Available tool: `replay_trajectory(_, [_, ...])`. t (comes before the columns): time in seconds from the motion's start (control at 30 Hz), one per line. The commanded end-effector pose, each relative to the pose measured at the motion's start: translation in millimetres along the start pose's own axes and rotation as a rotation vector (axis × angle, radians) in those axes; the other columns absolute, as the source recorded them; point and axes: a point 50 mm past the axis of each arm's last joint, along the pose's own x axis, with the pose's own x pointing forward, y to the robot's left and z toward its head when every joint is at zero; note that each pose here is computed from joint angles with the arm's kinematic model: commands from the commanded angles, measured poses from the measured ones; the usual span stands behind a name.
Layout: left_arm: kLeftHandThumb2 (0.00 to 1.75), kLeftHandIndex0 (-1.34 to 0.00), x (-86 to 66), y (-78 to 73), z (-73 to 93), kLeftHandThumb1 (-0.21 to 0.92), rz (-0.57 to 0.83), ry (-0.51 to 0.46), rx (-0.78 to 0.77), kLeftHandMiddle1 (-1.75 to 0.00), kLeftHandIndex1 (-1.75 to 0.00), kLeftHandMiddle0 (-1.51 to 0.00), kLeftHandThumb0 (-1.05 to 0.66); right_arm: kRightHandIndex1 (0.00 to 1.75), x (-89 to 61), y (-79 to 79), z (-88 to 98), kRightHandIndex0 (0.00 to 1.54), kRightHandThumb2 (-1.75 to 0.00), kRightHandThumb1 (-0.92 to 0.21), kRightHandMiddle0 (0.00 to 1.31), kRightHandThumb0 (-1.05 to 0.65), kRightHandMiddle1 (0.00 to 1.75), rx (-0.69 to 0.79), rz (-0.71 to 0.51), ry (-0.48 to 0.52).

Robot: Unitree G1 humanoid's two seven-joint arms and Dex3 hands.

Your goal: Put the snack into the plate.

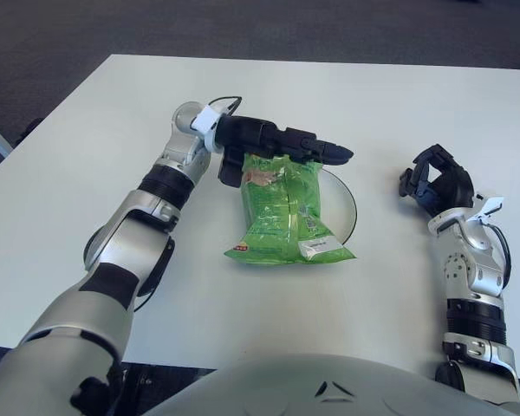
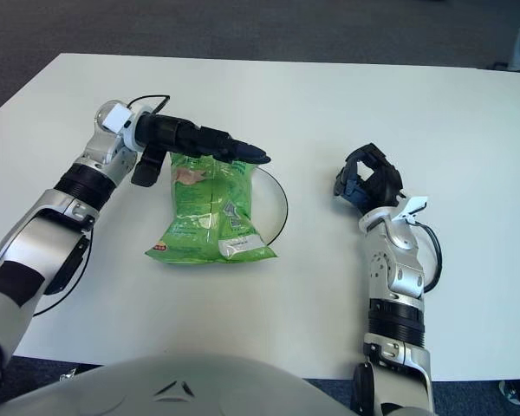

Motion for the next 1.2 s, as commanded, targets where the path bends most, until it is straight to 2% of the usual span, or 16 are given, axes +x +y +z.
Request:
replay_trajectory(0.0, [0.42,0.0,-2.8,1.9,3.4,0.92,0.004,0.016,0.067,0.0,0.0,0.0,-1.05,1.75,-12.0,-4.9,-41.2,1.07,-1.19,-0.42,0.53,-0.45,1.75,0.021,-0.029,0.196])
replay_trajectory(0.27, [0.36,0.0,-7.6,3.3,3.3,0.92,-0.007,0.098,0.151,0.0,0.0,0.0,-1.05,1.75,-12.1,-2.4,-40.7,1.09,-1.19,-0.42,0.54,-0.45,1.75,0.046,-0.024,0.187])
replay_trajectory(0.47, [0.3,0.0,-12.1,3.5,1.1,0.92,0.024,0.213,0.192,0.0,0.0,0.0,-1.03,1.75,-14.0,0.2,-40.0,1.11,-1.21,-0.4,0.55,-0.46,1.75,0.065,-0.032,0.179])
replay_trajectory(0.63, [0.32,0.0,-14.2,4.0,2.4,0.92,0.056,0.239,0.229,0.0,0.0,0.0,-1.01,1.75,-14.8,1.8,-38.4,1.11,-1.22,-0.39,0.55,-0.46,1.75,0.063,-0.042,0.189])
replay_trajectory(0.83, [0.35,-0.01,-27.1,9.1,4.6,0.92,0.17,0.262,0.263,0.0,-0.01,0.0,-0.98,1.75,-15.6,3.0,-37.0,1.09,-1.2,-0.41,0.54,-0.46,1.75,0.066,-0.039,0.205])
replay_trajectory(0.93, [0.37,-0.03,-36.2,10.5,5.5,0.92,0.27,0.313,0.316,0.0,-0.02,0.0,-0.98,1.75,-16.4,3.7,-35.7,1.09,-1.18,-0.43,0.53,-0.45,1.75,0.068,-0.03,0.202])
replay_trajectory(1.07, [0.34,-0.01,-63.9,-0.8,-4.4,0.92,0.543,0.408,0.365,0.0,-0.15,-0.02,-0.96,1.75,-17.2,4.4,-34.6,1.09,-1.15,-0.45,0.51,-0.44,1.75,0.061,-0.021,0.199])
replay_trajectory(1.17, [0.33,0.0,-74.8,-6.1,-7.0,0.92,0.733,0.437,0.422,-0.02,-0.25,-0.06,-0.97,1.75,-18.0,4.0,-34.1,1.09,-1.14,-0.46,0.51,-0.44,1.75,0.059,-0.021,0.201])
